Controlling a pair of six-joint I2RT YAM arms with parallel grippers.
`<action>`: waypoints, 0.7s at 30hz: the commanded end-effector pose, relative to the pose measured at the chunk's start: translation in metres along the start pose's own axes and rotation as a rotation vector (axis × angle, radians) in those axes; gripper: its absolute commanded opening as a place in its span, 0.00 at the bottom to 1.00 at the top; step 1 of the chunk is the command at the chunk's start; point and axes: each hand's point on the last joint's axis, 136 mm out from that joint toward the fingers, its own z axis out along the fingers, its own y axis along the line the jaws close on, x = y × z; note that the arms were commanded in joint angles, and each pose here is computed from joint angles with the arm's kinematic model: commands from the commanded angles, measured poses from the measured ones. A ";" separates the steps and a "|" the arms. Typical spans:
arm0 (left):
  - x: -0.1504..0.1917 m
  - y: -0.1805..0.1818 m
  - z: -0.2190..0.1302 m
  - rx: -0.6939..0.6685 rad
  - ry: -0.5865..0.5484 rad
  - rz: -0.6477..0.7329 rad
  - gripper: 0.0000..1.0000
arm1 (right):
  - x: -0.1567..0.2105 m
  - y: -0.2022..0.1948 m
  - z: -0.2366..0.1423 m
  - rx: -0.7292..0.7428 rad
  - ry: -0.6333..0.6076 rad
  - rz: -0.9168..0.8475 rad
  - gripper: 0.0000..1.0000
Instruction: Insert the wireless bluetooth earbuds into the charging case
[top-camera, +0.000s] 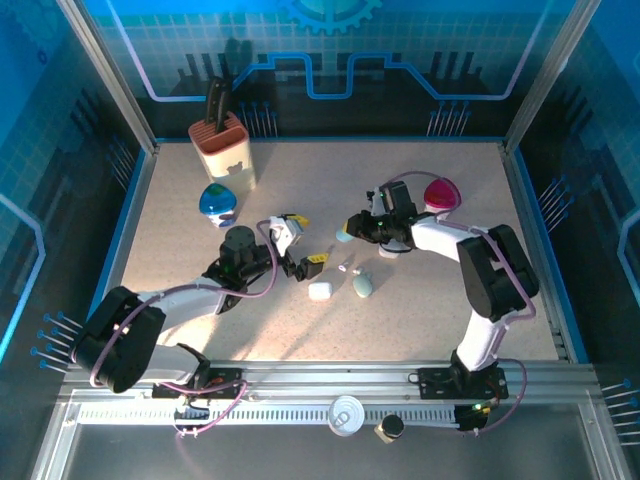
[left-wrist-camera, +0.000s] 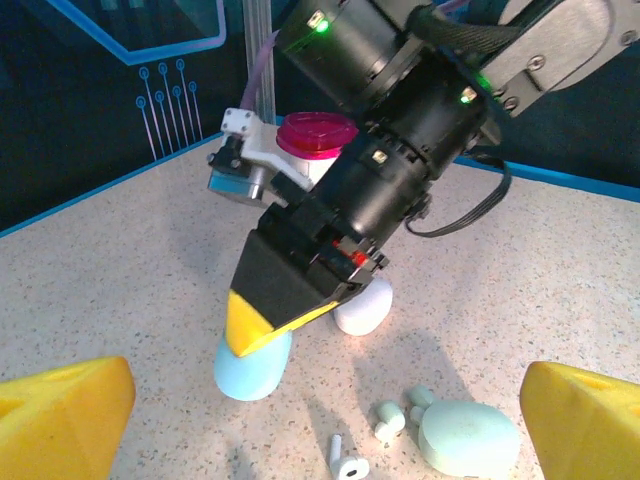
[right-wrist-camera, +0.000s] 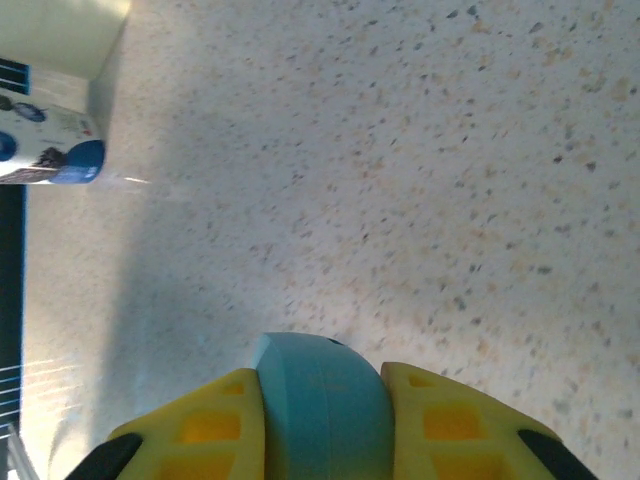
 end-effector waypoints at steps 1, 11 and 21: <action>0.006 -0.002 -0.001 -0.007 0.019 -0.017 0.99 | -0.012 -0.002 0.012 0.015 -0.009 -0.029 0.20; 0.021 -0.012 -0.004 0.039 0.127 0.056 0.99 | -0.019 -0.005 0.002 0.083 -0.028 -0.122 0.57; 0.071 -0.041 -0.002 0.250 0.493 0.306 0.92 | -0.008 0.017 -0.072 0.092 -0.159 -0.320 0.70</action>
